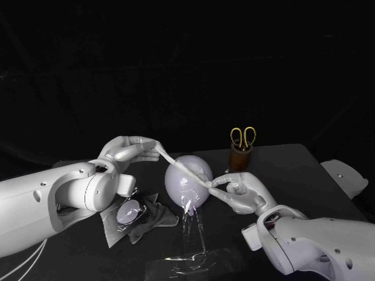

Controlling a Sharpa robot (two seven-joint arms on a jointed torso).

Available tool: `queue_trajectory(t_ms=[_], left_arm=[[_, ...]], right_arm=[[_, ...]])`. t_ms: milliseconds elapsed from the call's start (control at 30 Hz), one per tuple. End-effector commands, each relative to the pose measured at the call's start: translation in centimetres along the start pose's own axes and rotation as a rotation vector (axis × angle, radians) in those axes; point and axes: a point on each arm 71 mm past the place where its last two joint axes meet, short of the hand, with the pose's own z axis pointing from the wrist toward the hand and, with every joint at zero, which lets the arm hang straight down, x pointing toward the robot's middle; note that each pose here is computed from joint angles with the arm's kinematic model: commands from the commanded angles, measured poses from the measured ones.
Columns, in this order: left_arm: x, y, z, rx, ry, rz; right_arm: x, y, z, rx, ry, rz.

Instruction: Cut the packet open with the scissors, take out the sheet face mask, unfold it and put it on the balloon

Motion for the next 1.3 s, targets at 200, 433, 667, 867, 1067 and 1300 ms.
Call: queue_trajectory(t_ms=[200,433,667,867,1067,1300], left_arm=[[0.60,-0.02,-0.69,0.004,0.079,0.043],[0.54,0.13,-1.53,-0.004,0.106,0.062],[0.26,0.27,-2.06,-0.009,0.112,0.082],[-0.02,0.33,-1.99,-0.003,0.101,0.095],[-0.07,0.53,-1.69,0.002,0.086,0.097],[0.18,0.62,-1.30,0.008,0.084,0.098]], right_arm=[[0.5,0.3,-0.4,-0.052,0.034,0.005],[0.2,-0.4,-0.5,-0.010,0.045,0.007],[-0.9,-1.3,-0.6,0.025,0.023,-0.004],[-2.2,-1.4,-0.1,0.028,-0.006,-0.016],[-4.1,0.4,2.4,-0.013,0.023,-0.092],[-5.8,3.3,5.7,-0.039,0.071,-0.264]])
